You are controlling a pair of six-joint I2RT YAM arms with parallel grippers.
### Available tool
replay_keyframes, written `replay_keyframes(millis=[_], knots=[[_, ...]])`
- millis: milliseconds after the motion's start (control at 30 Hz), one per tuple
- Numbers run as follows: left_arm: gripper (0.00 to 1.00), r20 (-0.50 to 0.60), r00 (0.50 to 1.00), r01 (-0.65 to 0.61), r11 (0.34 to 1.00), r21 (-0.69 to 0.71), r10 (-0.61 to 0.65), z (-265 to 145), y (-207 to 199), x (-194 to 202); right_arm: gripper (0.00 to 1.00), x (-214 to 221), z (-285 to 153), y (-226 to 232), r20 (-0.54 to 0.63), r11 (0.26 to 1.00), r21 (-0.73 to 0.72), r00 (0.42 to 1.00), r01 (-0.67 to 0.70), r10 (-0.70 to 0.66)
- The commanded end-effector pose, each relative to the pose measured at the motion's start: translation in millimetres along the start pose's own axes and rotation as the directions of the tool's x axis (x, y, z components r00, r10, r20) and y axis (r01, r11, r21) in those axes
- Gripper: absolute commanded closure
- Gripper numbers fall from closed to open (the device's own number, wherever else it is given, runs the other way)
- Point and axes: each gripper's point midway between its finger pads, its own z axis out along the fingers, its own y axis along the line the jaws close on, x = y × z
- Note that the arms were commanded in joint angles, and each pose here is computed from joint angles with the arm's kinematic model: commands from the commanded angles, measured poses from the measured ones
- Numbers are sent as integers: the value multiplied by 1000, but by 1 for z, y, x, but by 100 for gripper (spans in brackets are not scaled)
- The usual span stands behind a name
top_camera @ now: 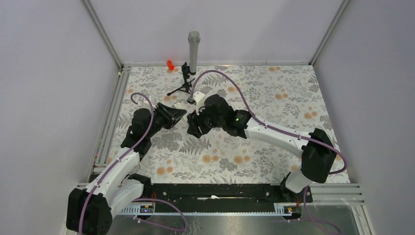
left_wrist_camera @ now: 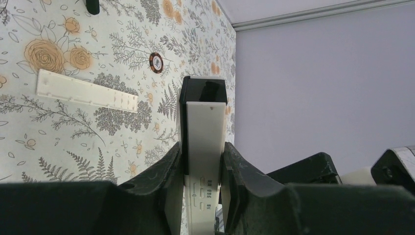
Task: Load the batteries into the remote control
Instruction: Place the remote control at the center of the board.
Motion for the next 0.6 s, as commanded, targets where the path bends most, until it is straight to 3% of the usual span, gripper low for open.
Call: replay_keyframes(millis=[0, 367, 433, 567], knots=[[96, 25, 1000, 6, 997, 75, -8, -7, -22, -5, 44, -21, 3, 20, 56, 993, -93, 996, 72, -67], [87, 25, 1000, 14, 995, 102, -17, -18, -29, -2, 70, -15, 4, 24, 22, 990, -125, 998, 63, -61], [86, 21, 1000, 12, 994, 106, -15, -18, -29, -2, 66, -13, 7, 24, 6, 991, -123, 999, 51, -50], [93, 21, 1000, 10, 992, 122, -12, -19, -33, -2, 46, -9, 13, 24, -11, 991, -129, 999, 33, -34]])
